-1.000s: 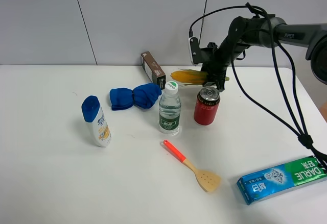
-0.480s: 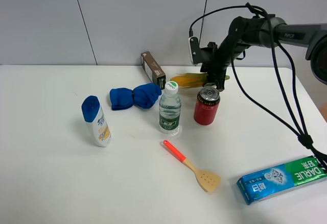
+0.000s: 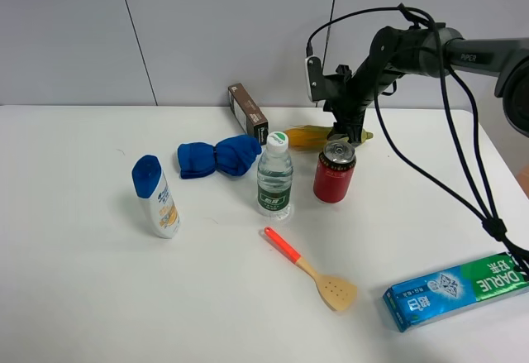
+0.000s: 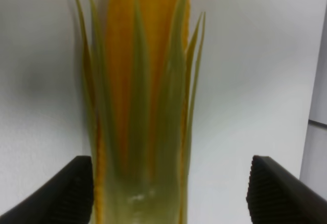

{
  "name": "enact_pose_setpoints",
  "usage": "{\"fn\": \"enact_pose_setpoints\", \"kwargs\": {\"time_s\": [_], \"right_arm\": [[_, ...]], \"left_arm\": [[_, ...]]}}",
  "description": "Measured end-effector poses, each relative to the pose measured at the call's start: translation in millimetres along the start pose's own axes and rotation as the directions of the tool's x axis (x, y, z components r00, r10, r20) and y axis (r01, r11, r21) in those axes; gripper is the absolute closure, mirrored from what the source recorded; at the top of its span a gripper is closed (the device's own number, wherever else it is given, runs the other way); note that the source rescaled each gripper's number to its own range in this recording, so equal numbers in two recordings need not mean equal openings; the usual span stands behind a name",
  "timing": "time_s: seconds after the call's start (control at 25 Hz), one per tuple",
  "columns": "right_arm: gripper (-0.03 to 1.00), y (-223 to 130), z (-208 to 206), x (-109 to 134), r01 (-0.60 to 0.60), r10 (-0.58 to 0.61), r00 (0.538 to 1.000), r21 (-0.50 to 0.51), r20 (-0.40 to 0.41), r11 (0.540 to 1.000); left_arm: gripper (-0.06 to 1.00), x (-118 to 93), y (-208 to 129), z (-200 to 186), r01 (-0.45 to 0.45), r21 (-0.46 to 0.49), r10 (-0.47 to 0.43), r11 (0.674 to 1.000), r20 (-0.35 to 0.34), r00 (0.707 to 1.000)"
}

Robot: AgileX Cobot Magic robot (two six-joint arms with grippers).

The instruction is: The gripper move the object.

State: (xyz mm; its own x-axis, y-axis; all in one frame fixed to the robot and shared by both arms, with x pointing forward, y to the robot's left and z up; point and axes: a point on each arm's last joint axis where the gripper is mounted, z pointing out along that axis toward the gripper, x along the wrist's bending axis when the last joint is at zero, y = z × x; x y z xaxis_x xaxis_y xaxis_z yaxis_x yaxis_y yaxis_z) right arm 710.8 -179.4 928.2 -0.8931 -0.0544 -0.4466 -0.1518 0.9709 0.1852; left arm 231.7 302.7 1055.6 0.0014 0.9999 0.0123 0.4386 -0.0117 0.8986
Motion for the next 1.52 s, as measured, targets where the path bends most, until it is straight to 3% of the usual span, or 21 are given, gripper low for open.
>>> {"fn": "enact_pose_setpoints", "kwargs": {"time_s": [0.16,0.44,0.6,0.76,0.84,0.96,1.04,1.24,1.36,1.44,1.52], "right_arm": [[0.68,3,-19,-5,-0.030,0.030,1.000,-0.010,0.010,1.000],[0.68,1,-109,-23,-0.079,0.083,0.992,-0.041,0.098,0.996],[0.68,6,-182,-28,-0.117,0.129,0.969,-0.068,0.210,0.991],[0.66,22,-282,-19,-0.197,0.249,0.892,-0.171,0.377,0.965],[0.54,31,-329,-7,-0.218,0.312,0.841,-0.251,0.442,0.943],[0.20,43,-400,21,-0.213,0.401,0.753,-0.384,0.522,0.899],[0.06,49,-438,41,-0.224,0.488,0.681,-0.480,0.546,0.848],[-0.02,57,-523,109,-0.249,0.708,0.523,-0.708,0.476,0.660],[-0.03,59,-558,157,-0.270,0.787,0.471,-0.784,0.400,0.560],[-0.03,57,-573,187,-0.294,0.815,0.441,-0.798,0.375,0.526],[-0.03,52,-584,215,-0.317,0.835,0.381,-0.792,0.398,0.522]], "left_arm": [[-0.06,0,0,0,0.000,0.000,0.000,1.000,0.000,1.000],[-0.06,0,0,0,0.000,0.000,0.000,1.000,0.000,1.000],[-0.06,0,0,0,0.000,0.000,0.000,1.000,0.000,1.000],[-0.06,0,0,0,0.000,0.000,0.000,1.000,0.000,1.000],[-0.06,0,0,0,0.000,0.000,0.000,1.000,0.000,1.000],[-0.06,0,0,0,0.000,0.000,0.000,1.000,0.000,1.000],[-0.06,0,0,0,0.000,0.000,0.000,1.000,0.000,1.000],[-0.06,0,0,0,0.000,0.000,0.000,1.000,0.000,1.000],[-0.06,0,0,0,0.000,0.000,0.000,1.000,0.000,1.000],[-0.06,0,0,0,0.000,0.000,0.000,1.000,0.000,1.000],[-0.06,0,0,0,0.000,0.000,0.000,1.000,0.000,1.000]]}}
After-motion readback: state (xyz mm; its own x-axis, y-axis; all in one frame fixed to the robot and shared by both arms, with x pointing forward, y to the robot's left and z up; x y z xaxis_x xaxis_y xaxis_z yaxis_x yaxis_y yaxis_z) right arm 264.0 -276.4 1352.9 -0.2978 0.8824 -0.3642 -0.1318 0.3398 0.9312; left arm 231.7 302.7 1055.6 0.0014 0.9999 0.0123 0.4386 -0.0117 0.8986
